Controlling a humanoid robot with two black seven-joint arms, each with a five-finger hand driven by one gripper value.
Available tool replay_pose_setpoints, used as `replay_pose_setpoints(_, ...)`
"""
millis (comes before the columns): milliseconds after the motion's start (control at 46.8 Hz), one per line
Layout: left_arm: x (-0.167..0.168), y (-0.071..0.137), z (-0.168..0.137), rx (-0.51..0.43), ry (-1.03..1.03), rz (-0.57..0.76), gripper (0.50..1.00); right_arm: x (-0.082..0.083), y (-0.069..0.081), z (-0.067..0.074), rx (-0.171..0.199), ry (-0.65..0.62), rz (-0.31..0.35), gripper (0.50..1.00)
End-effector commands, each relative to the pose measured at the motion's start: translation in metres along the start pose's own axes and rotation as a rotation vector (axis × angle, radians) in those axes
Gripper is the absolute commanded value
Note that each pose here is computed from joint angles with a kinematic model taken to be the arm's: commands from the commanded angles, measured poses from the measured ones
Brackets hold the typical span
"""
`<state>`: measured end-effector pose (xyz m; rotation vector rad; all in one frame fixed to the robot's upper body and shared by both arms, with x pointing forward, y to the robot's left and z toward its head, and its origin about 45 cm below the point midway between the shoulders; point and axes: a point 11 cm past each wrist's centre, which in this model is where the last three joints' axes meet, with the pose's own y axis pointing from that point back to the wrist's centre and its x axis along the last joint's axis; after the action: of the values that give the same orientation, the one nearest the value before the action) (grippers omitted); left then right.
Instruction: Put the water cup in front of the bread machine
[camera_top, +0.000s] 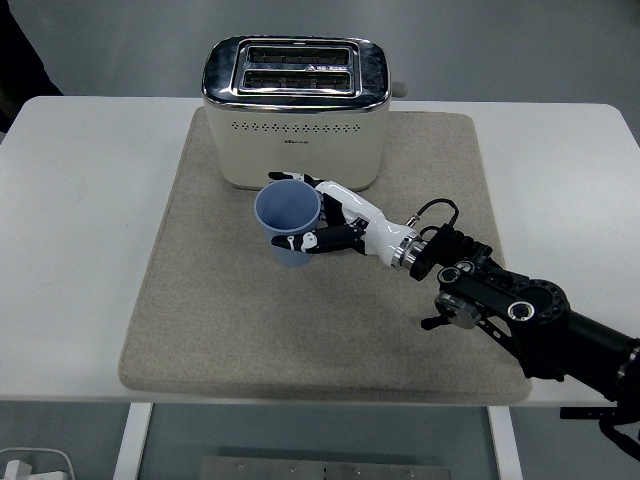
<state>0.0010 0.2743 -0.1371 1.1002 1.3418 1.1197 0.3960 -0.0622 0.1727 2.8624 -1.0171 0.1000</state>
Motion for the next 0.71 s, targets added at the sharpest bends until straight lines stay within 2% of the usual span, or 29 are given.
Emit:
replay_pose_setpoints(0,0.0,0.0,0.0,0.0,0.0,0.0,1.0,0.002,0.001,0.0,-0.002,0.0,-0.001,0.928)
replay_pose_setpoints(556,-0.001,0.0,0.0,0.0,0.0,-0.002,1.0,0.027,0.02,0.006,-0.027,0.012,0.029,0.928)
replay_pose_setpoints(684,-0.001,0.0,0.0,0.0,0.0,-0.002,1.0,0.029,0.021,0.007,-0.03,0.012,0.03,0.928)
